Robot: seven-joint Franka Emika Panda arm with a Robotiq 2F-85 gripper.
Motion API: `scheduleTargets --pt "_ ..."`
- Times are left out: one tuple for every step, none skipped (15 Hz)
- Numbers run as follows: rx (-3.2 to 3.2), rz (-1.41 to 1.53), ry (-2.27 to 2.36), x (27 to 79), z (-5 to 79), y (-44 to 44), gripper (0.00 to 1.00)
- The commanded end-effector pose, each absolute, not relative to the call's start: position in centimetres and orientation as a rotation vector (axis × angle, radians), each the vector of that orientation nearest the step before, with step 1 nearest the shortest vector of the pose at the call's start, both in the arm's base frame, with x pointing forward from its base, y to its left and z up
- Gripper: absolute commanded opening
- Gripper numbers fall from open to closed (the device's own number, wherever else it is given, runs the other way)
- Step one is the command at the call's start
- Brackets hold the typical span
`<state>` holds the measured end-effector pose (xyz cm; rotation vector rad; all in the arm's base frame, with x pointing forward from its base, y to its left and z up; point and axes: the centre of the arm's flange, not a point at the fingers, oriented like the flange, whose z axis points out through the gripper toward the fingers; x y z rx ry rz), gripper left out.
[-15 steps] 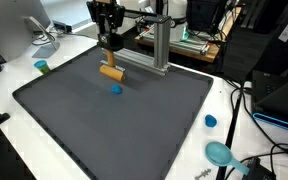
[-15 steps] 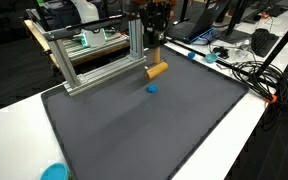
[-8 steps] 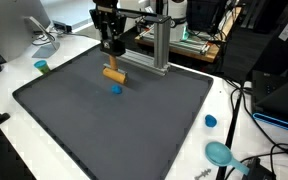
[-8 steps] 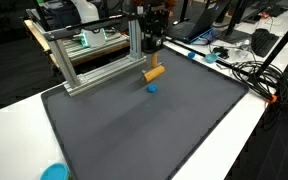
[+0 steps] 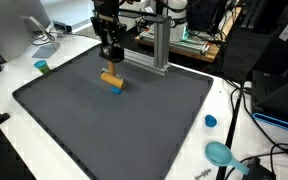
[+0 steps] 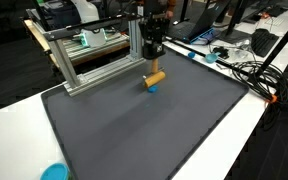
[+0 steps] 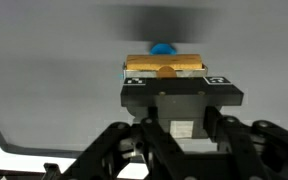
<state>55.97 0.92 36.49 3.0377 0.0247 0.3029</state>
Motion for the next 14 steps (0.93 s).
scheduleTargets --pt "2.991 0.311 0.017 56.0 35.7 1.5 0.21" --pt "2.99 0.301 0.024 56.0 35.5 1.6 0.21" --pt "2.992 0.302 0.025 56.0 35.2 1.8 0.21" --pt "2.998 0.313 0.02 56.0 35.0 1.9 0.21" --pt "3.007 0.324 0.012 56.1 34.8 2.1 0.21" --pt "3.019 0.303 0.007 56.2 34.7 2.2 0.21" --pt "3.018 0.276 0.028 56.1 34.6 1.9 0.21" --pt "3.019 0.27 0.03 56.2 34.4 2.0 0.46" --pt "3.019 0.267 0.031 56.2 34.3 2.0 0.46" --pt "3.019 0.265 0.03 56.2 34.2 1.9 0.46" --pt "3.029 0.295 0.019 56.3 33.9 1.8 0.21" --pt "3.039 0.291 0.017 56.4 33.6 1.9 0.21" --pt "3.044 0.282 0.014 56.5 33.1 2.0 0.21" --pt "3.053 0.281 0.011 56.5 32.6 2.1 0.21"
